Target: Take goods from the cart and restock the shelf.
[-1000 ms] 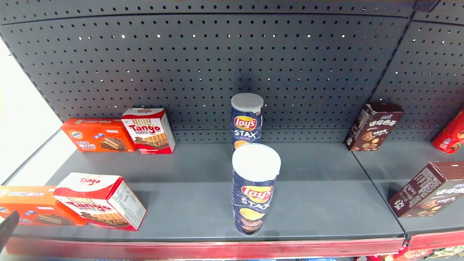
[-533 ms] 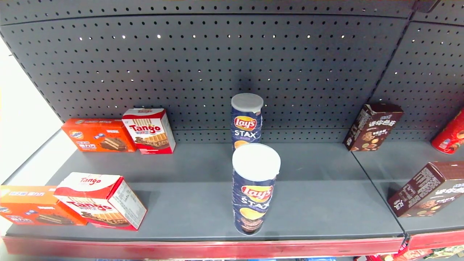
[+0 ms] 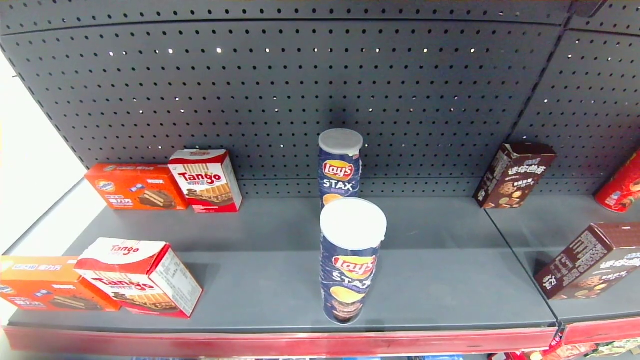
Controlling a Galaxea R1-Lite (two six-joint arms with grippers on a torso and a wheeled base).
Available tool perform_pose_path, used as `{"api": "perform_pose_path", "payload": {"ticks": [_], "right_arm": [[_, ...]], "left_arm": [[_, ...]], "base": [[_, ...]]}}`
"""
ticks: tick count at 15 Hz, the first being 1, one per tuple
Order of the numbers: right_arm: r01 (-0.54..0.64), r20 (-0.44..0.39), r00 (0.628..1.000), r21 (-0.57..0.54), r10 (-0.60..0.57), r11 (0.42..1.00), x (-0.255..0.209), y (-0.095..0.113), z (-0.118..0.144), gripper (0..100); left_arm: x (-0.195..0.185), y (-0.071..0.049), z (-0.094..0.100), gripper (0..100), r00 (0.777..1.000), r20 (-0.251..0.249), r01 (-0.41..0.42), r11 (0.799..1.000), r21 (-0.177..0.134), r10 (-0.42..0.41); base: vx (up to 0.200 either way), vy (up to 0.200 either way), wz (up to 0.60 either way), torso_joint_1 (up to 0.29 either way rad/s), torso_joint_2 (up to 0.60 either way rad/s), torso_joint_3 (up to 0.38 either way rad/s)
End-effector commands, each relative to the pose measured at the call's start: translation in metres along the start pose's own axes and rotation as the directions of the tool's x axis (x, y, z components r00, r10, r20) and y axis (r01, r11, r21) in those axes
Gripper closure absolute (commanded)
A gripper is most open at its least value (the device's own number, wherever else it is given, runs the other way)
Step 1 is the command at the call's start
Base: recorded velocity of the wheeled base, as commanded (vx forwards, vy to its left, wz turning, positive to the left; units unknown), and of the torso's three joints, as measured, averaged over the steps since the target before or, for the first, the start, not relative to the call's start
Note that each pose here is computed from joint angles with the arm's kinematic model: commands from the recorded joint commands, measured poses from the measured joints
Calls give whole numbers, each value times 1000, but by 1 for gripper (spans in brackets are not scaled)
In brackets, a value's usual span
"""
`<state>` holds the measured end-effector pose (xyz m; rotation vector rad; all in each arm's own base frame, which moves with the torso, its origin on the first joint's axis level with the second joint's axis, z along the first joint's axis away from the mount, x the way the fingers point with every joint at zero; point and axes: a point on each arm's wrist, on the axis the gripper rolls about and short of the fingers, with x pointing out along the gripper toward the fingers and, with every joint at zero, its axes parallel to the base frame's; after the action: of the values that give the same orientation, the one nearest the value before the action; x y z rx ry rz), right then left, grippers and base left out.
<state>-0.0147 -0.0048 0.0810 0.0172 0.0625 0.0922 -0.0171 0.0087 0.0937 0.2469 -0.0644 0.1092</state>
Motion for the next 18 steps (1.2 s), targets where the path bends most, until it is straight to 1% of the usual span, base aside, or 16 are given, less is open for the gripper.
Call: {"api": "perform_pose_path", "payload": {"ticks": [1,3,6,7,8,9,10,12,13,16,17,18], "right_arm": [[-51,-47,998,5,51,999,0,1,-4,0],[-52,-39,998,-12,52,999,0,1,-3,0],[-51,-41,998,-19,50,999,1,1,-3,0],[-42,-42,998,-19,41,999,1,1,-3,0],[10,-41,999,-16,-11,1000,1,2,-3,0],[109,-12,994,-10,-110,994,-2,4,-4,0],[119,68,991,-3,-119,993,-7,4,-5,0],[116,65,991,-7,-116,993,-7,4,-5,0],[118,64,991,-7,-117,993,-7,4,-5,0],[118,62,991,-7,-117,993,-7,4,-5,0],[118,62,991,-7,-117,993,-7,4,-5,0],[118,64,991,-7,-117,993,-7,4,-5,0]], "left_arm": [[1,-2,-5,0,999,-41,24,1000,13,-23],[1,-2,-6,0,998,-48,35,999,12,-35],[1,-2,-5,0,999,-43,28,999,-23,-29],[1,-2,-6,0,998,-46,30,999,-23,-31],[1,-2,-6,0,998,-48,32,999,-22,-33],[1,-2,-6,0,998,-48,33,999,-24,-35],[1,-2,-6,0,998,-49,41,999,-28,-43],[1,-3,-6,0,997,-44,54,998,-38,-56],[1,-3,-7,0,997,-57,58,998,-38,-61],[1,-3,-7,0,996,-57,62,997,-40,-64],[0,-2,-5,0,997,-41,58,997,-51,-60],[0,-2,-2,0,998,-15,51,993,-110,-53]], "base": [[0,0,0,0,0,0],[0,0,0,0,0,0],[0,0,0,0,0,0],[0,0,0,0,0,0],[0,0,0,0,0,0],[0,0,0,0,0,0],[0,0,0,0,0,0],[0,0,0,0,0,0],[0,0,0,0,0,0],[0,0,0,0,0,0],[0,0,0,0,0,0],[0,0,0,0,0,0]]}}
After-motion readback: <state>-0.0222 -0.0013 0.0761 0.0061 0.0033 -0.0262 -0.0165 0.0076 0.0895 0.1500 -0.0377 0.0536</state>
